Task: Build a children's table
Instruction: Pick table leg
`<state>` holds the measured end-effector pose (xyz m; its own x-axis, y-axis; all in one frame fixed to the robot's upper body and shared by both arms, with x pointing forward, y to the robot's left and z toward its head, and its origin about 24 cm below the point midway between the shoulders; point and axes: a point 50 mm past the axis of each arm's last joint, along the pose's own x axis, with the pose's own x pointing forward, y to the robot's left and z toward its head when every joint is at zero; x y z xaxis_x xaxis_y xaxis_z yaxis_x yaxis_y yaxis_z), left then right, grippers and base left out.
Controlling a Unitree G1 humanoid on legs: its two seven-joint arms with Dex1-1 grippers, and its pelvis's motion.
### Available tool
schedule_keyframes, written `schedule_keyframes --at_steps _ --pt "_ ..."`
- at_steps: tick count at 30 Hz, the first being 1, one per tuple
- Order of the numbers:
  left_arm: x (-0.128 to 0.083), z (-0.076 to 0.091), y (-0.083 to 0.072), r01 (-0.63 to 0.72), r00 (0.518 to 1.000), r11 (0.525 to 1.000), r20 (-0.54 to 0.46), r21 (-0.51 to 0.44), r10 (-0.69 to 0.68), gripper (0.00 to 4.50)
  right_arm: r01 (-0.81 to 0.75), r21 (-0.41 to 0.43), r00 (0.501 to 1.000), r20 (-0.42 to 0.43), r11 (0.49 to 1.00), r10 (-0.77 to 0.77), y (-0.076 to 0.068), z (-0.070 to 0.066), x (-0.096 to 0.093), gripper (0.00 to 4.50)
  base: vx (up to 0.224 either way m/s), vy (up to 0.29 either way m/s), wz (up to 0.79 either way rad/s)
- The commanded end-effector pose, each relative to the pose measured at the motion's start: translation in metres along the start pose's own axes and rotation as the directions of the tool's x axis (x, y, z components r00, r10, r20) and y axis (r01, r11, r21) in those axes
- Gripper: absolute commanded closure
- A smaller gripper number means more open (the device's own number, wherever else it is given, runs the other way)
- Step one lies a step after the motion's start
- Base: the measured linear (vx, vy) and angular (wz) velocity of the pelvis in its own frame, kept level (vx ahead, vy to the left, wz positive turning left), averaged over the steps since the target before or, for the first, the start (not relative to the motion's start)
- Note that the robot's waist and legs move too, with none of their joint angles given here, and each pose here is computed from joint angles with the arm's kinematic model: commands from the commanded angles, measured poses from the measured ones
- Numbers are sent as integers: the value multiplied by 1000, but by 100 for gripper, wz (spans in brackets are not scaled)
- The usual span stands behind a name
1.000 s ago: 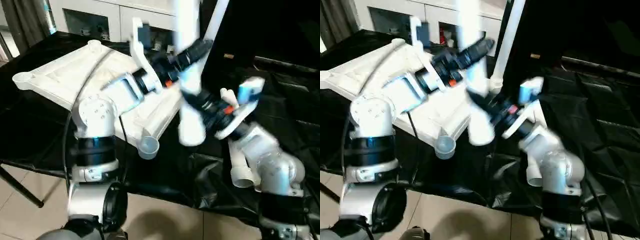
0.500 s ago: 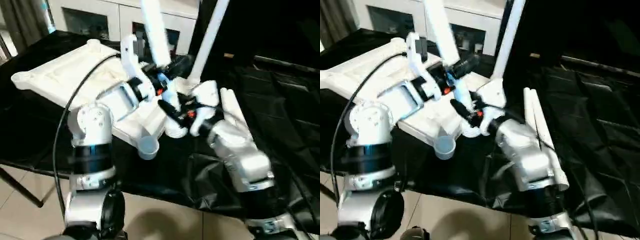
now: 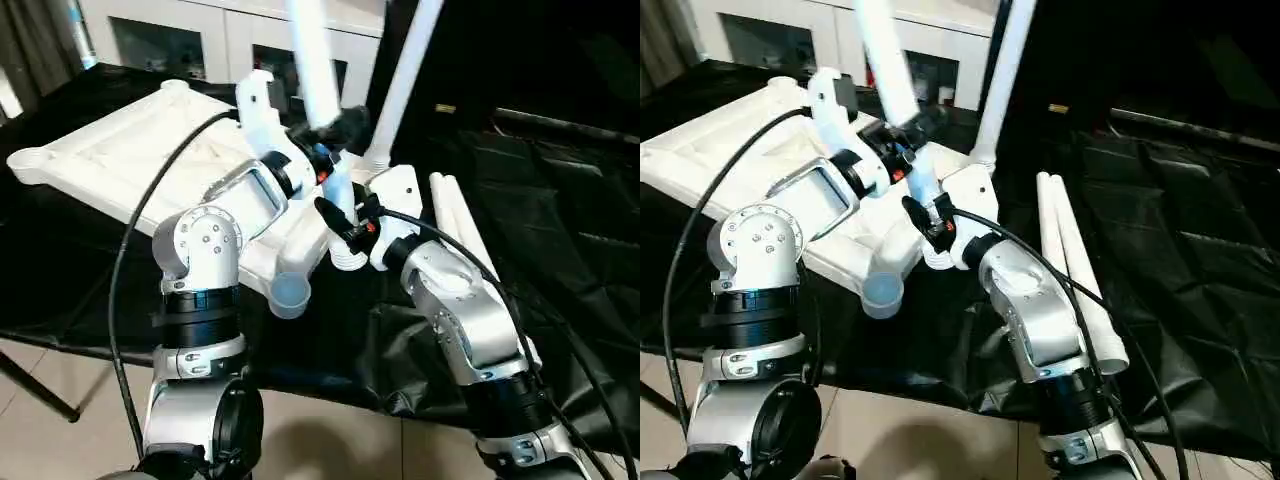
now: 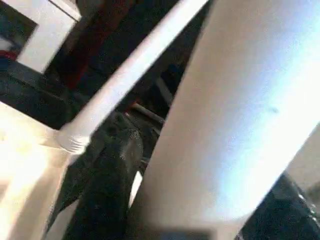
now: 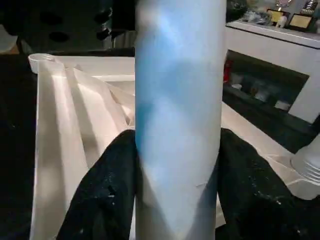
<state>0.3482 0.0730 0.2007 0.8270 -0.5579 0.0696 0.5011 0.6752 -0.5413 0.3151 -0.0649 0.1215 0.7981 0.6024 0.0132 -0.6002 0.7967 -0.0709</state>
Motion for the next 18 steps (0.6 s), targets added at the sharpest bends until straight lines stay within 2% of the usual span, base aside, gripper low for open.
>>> schedule_keyframes --at_steps 1,3,4,6,7,8,10,12,16,18 --pt "5 -1 -4 -15 1000 997 -1 77 15 207 15 -16 1000 25 1000 -15 -2 5 2 266 0 0 0" --pt "5 0 -3 -22 1000 989 -7 143 23 229 -15 4 999 50 1000 15 0 10 4 266 0 0 0" --pt "4 0 -3 -3 1000 986 -17 165 6 233 -61 29 996 71 998 59 2 14 4 231 0 0 0" --pt "4 3 -3 15 1000 985 -18 173 -12 250 -77 41 993 90 996 73 1 18 4 194 0 0 0" --pt "3 4 -5 60 998 983 -34 175 -54 250 -108 105 990 103 989 97 -1 19 2 194 0 0 0" --pt "2 5 -5 90 995 979 -50 181 -82 256 -127 126 988 106 984 114 -4 20 0 188 0 0 0" --pt "-1 6 -5 168 983 965 -112 201 -148 260 -173 169 982 100 970 158 -14 21 -6 170 0 0 0" --pt "-2 6 -5 188 978 960 -131 207 -163 264 -194 175 979 98 965 179 -17 22 -8 153 0 0 0" --pt "-8 17 -6 329 938 919 -187 215 -292 266 -383 218 923 41 898 384 -32 23 -27 136 0 0 0" --pt "-9 19 -7 356 929 912 -185 202 -322 266 -403 222 913 27 888 408 -34 22 -30 136 0 0 0"
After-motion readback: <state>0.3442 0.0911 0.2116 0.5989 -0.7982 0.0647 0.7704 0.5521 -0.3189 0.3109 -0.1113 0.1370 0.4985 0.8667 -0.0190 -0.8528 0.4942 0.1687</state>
